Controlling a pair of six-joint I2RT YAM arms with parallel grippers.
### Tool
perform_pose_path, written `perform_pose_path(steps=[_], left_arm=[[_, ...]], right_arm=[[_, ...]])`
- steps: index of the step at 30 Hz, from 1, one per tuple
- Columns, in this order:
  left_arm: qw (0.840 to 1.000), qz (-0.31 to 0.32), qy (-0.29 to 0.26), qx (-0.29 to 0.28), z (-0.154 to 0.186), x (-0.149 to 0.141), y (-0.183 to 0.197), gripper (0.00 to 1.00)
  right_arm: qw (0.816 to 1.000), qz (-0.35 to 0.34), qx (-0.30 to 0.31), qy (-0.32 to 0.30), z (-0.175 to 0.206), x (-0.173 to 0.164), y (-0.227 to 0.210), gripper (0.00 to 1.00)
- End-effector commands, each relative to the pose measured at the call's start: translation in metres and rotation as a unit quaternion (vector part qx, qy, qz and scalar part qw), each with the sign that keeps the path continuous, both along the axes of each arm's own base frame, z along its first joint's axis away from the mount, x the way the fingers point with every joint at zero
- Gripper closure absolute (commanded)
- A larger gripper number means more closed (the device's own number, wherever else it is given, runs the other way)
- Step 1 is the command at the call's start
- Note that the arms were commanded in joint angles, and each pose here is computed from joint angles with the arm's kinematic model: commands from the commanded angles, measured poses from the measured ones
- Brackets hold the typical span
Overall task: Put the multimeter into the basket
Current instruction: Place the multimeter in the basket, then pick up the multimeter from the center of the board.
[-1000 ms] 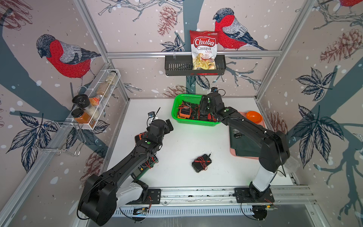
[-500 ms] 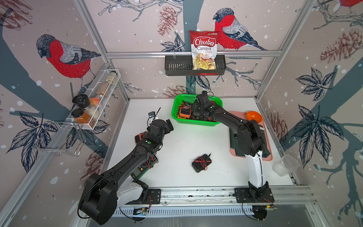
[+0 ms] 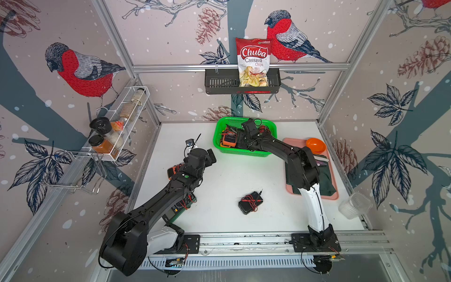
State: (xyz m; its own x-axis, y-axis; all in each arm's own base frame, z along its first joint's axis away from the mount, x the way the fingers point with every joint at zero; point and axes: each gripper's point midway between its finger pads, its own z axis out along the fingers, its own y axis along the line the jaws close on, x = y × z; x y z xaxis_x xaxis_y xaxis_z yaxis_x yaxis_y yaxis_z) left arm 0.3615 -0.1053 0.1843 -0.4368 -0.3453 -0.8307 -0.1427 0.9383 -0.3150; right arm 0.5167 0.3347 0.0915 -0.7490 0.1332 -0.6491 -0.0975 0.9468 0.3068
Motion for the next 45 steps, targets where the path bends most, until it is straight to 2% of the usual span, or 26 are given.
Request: perform_pose_path(steps=[1,9,14,19,23,27,32,35,41,45], left_arm=[[1.000,-0.005,-0.011,-0.009,0.006,0.003,-0.003,0.02],[1.000,-0.007,-0.011,-0.014,0.007,0.001,-0.004,0.02],[1.000,-0.005,-0.011,-0.015,0.009,0.001,-0.003,0.02],[1.000,-0.013,-0.009,-0.024,0.008,-0.002,-0.006,0.02],[0.999,-0.046,-0.001,-0.026,0.006,-0.007,-0.015,0.03],[0.993,-0.113,0.006,-0.037,0.002,-0.022,-0.034,0.02],[0.972,-0.235,0.017,-0.025,-0.008,-0.055,-0.073,0.02],[0.952,-0.303,0.040,-0.007,-0.019,-0.080,-0.099,0.02],[0.904,-0.416,0.094,0.024,-0.039,-0.127,-0.140,0.02],[0.864,-0.483,0.132,0.058,-0.050,-0.154,-0.173,0.02]], right_arm=[[1.000,0.013,0.004,-0.002,0.005,0.000,0.005,0.00],[0.999,0.022,-0.013,-0.041,0.054,0.000,0.001,0.00],[0.997,0.025,-0.014,-0.072,0.090,-0.011,-0.006,0.00],[0.995,0.044,-0.006,-0.087,0.106,-0.030,-0.010,0.00],[0.994,0.054,0.000,-0.092,0.112,-0.054,-0.021,0.00],[0.995,0.059,-0.001,-0.086,0.110,-0.087,-0.039,0.00],[0.995,0.038,-0.030,-0.082,0.106,-0.129,-0.074,0.00],[0.996,0.009,-0.043,-0.079,0.103,-0.149,-0.102,0.00],[0.994,-0.069,-0.029,-0.084,0.108,-0.170,-0.163,0.00],[0.987,-0.119,-0.013,-0.106,0.116,-0.179,-0.200,0.00]])
